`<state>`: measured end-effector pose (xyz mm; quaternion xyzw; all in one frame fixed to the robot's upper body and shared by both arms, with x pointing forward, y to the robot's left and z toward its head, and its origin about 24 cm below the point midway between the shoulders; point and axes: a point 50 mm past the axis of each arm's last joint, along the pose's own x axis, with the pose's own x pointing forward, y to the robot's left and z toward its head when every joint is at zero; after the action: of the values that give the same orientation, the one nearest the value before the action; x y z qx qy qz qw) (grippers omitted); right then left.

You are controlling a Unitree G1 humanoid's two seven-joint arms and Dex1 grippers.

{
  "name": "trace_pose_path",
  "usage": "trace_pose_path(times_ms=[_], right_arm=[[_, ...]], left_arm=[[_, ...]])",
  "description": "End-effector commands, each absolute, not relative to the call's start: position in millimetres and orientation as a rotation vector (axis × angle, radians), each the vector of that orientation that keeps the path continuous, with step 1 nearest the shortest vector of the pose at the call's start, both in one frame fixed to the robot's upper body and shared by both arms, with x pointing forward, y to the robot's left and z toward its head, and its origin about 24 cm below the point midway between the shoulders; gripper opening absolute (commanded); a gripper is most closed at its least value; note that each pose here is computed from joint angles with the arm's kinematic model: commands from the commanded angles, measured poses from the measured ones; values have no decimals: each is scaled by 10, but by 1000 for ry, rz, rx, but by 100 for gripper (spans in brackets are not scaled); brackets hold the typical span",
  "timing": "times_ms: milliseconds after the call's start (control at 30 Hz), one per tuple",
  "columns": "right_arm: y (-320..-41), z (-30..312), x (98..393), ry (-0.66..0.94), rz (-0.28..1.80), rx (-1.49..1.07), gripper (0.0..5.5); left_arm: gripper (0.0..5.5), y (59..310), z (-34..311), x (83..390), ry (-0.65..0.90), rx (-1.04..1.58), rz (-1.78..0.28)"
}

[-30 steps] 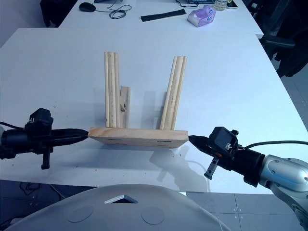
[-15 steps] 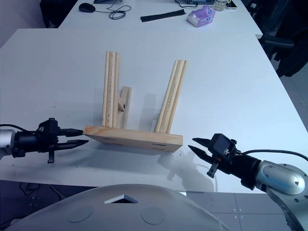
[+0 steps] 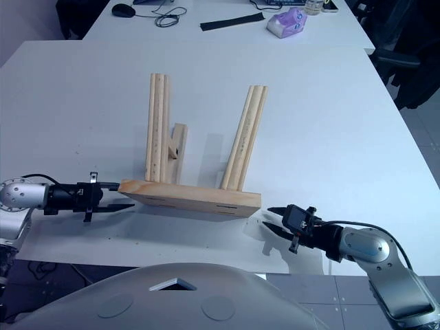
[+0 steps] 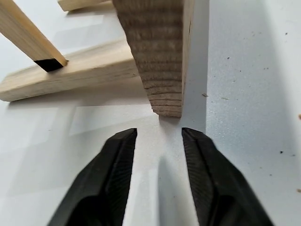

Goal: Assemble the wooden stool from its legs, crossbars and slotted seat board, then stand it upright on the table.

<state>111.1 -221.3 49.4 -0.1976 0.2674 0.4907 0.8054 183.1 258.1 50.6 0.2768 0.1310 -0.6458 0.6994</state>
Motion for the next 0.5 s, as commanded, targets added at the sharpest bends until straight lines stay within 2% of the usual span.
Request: trace_pose_path(times_ms=[33,233,500], right_arm=[[-2161,463,1203,531,1074,-413,200],[-2055,380,1297,501,1108,-401,200],[-1979,306,1268,511,1163,-391,200]], left_arm=[[215,2545,428,1805,292,607,-1503],[215,2406,362,1863,255,585,-1539],[215,2323,285,1887,234,598,-1576]])
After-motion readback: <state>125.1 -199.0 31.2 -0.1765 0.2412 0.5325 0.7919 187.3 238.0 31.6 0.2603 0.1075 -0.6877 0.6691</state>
